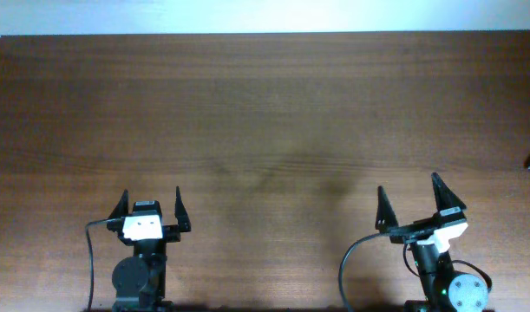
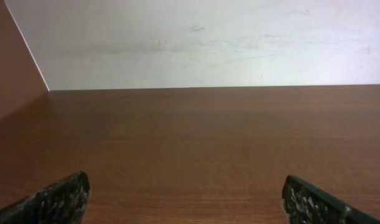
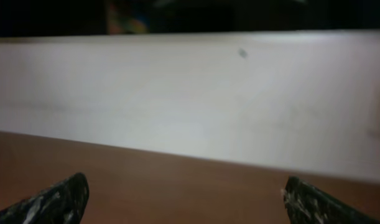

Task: Untangle cables

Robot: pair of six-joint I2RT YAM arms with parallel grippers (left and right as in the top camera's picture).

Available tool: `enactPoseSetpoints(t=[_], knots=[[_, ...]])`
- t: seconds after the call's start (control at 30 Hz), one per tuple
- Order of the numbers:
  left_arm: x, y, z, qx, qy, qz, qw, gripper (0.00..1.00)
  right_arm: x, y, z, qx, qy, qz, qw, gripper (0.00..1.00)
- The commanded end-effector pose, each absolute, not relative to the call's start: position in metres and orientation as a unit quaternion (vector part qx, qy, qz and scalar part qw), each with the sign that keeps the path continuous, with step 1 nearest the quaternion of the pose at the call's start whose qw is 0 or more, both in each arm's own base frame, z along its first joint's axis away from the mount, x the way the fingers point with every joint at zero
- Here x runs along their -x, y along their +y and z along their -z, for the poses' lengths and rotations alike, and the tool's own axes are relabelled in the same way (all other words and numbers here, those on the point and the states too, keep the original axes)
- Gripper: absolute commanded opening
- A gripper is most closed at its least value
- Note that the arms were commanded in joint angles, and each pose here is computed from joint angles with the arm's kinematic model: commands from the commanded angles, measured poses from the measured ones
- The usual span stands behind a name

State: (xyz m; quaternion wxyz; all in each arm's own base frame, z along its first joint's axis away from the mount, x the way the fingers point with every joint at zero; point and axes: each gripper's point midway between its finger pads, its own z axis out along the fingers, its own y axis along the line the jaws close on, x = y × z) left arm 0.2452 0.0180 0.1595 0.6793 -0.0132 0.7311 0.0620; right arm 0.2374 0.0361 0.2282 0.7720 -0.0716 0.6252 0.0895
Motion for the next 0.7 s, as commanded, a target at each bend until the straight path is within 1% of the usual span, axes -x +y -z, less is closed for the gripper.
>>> enactPoseSetpoints(t=[0.0, 0.1, 0.33, 0.43, 0.53, 0.67], knots=[[-0.245, 0.016, -0.159, 0.004, 0.732, -0.064, 0.679, 0.99, -0.241, 0.008, -0.227, -0.003, 0.627, -0.050, 0.777, 0.99], [-0.245, 0.016, -0.159, 0.004, 0.732, -0.064, 0.679, 0.99, -0.244, -0.010, -0.210, -0.048, 0.652, -0.013, 0.756, 0.99], [-0.245, 0.016, -0.159, 0.004, 0.732, -0.064, 0.679, 0.99, -0.246, -0.009, -0.157, -0.050, 0.731, -0.002, 0.680, 0.99], [-0.245, 0.016, -0.159, 0.004, 0.732, -0.064, 0.679, 0.99, -0.246, -0.009, -0.157, -0.036, 0.731, 0.010, 0.681, 0.99], [-0.245, 0.016, -0.159, 0.004, 0.732, -0.064, 0.679, 0.99, -0.246, 0.000, -0.156, 0.017, 0.734, 0.024, 0.678, 0.99], [-0.245, 0.016, -0.159, 0.004, 0.732, -0.064, 0.679, 0.99, -0.246, 0.000, -0.156, 0.015, 0.734, 0.023, 0.678, 0.99]])
